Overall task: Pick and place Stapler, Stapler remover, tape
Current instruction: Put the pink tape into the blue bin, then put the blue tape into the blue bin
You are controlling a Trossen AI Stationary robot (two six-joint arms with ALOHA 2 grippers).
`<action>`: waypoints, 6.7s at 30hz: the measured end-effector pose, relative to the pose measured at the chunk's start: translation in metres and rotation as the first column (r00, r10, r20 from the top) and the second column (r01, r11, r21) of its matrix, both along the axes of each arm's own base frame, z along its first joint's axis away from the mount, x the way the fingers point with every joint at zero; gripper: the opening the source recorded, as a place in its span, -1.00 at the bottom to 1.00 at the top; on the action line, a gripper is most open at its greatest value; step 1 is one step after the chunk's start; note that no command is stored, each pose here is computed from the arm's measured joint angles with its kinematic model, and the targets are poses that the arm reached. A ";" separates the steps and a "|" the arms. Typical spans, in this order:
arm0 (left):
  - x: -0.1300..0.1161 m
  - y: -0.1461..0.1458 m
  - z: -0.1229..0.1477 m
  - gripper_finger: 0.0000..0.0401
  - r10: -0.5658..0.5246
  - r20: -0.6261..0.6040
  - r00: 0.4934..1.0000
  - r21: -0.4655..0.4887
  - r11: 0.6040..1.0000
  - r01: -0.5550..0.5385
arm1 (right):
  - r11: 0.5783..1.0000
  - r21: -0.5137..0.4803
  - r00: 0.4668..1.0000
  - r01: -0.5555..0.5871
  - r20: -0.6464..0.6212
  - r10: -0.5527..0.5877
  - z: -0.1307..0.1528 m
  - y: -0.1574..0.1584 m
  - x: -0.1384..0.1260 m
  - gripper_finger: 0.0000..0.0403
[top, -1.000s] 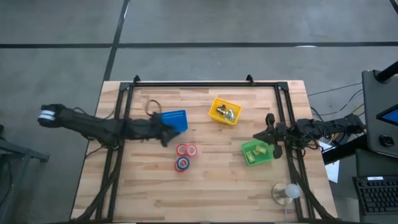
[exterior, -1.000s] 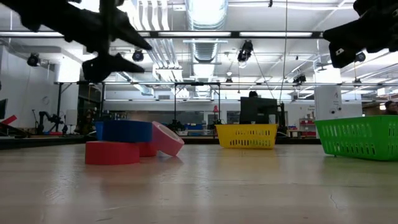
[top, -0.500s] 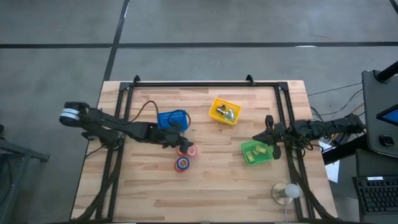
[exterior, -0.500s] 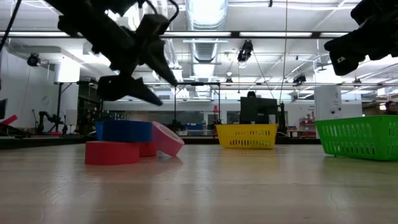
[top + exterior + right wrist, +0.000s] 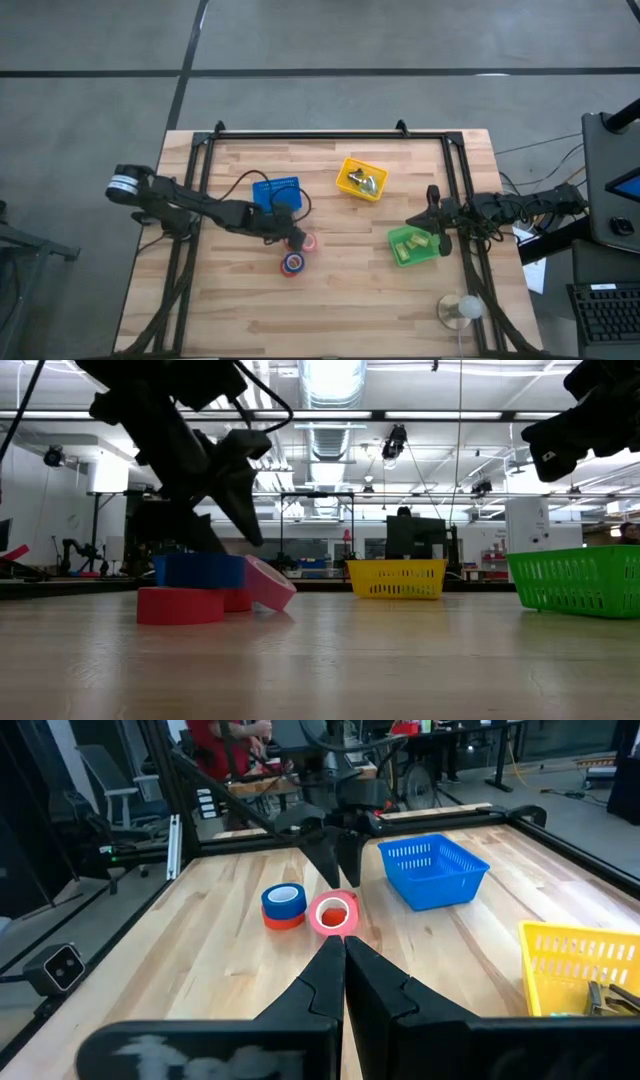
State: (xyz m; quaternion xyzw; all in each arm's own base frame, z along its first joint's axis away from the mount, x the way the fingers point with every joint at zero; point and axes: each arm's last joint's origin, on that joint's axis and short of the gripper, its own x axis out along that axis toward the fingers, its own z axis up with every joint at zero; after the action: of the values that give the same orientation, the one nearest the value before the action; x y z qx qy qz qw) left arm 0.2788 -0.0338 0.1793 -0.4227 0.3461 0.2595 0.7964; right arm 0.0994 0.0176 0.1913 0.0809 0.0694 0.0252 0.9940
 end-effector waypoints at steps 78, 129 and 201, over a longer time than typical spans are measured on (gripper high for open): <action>0.043 -0.013 0.083 -0.76 0.027 -0.409 0.912 0.491 0.849 0.195 | 1.000 0.016 1.000 0.005 -0.024 -0.005 -0.009 0.000 0.001 -0.96; -0.024 0.092 -0.009 -0.73 0.286 -0.103 0.953 0.348 0.908 -0.235 | 1.000 0.013 1.000 0.006 -0.020 -0.006 -0.009 0.000 0.001 -0.96; -0.005 -0.048 0.034 -0.04 -0.662 -0.084 0.745 0.399 0.662 0.634 | 0.999 0.037 1.000 0.007 -0.017 -0.007 -0.013 0.000 0.002 -0.96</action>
State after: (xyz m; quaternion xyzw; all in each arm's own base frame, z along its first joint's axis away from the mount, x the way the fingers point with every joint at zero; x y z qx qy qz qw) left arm 0.2737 -0.0820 0.2135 -0.1070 0.3849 0.0098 0.9167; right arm 0.1017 0.0181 0.1785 0.0998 0.0772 0.0223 0.9918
